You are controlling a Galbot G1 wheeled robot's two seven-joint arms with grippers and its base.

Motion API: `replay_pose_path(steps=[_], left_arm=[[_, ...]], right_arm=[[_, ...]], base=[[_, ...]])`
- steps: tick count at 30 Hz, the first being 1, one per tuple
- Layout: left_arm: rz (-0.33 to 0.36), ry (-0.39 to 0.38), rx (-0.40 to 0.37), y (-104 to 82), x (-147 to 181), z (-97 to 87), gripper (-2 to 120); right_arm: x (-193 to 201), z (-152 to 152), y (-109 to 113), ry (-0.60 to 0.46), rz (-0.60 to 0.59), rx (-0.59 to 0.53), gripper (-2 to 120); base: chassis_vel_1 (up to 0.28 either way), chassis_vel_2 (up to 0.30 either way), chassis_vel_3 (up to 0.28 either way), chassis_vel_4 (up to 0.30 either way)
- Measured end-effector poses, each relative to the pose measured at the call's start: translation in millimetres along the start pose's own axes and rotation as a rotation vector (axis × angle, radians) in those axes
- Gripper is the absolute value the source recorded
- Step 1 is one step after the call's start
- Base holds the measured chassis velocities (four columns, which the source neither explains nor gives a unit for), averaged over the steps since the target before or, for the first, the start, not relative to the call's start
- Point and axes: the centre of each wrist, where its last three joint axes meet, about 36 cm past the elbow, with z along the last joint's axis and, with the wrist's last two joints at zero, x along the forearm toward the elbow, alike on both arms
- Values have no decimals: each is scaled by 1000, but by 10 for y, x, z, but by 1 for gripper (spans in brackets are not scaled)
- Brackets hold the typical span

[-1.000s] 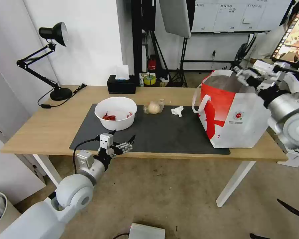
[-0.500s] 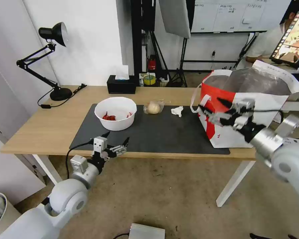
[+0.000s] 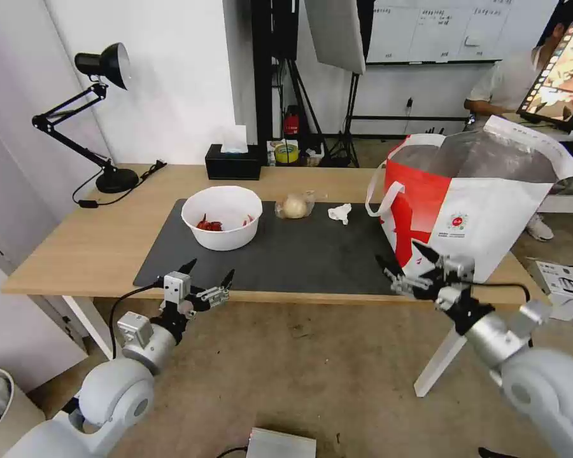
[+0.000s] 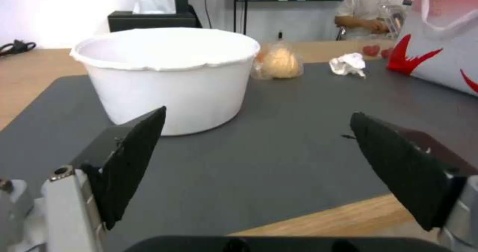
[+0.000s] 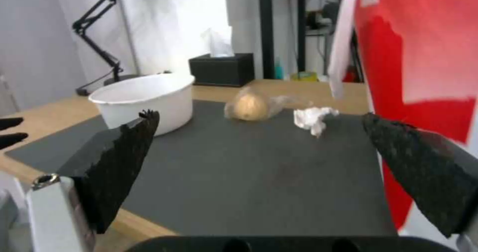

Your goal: Pick up the trash from the table and place it into the takeout bag.

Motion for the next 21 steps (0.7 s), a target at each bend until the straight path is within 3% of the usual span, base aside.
replay_pose_path(steps=[7,21], left_arm=[[-12,7,-10,51,36,2,100],[-11,25,-8,48,36,42,100]], right_arm=[[151,187,161,-14,58,-32,100],[175,318,225,-18,92,-47,100]], base=[[0,0,0,0],[0,0,0,0]])
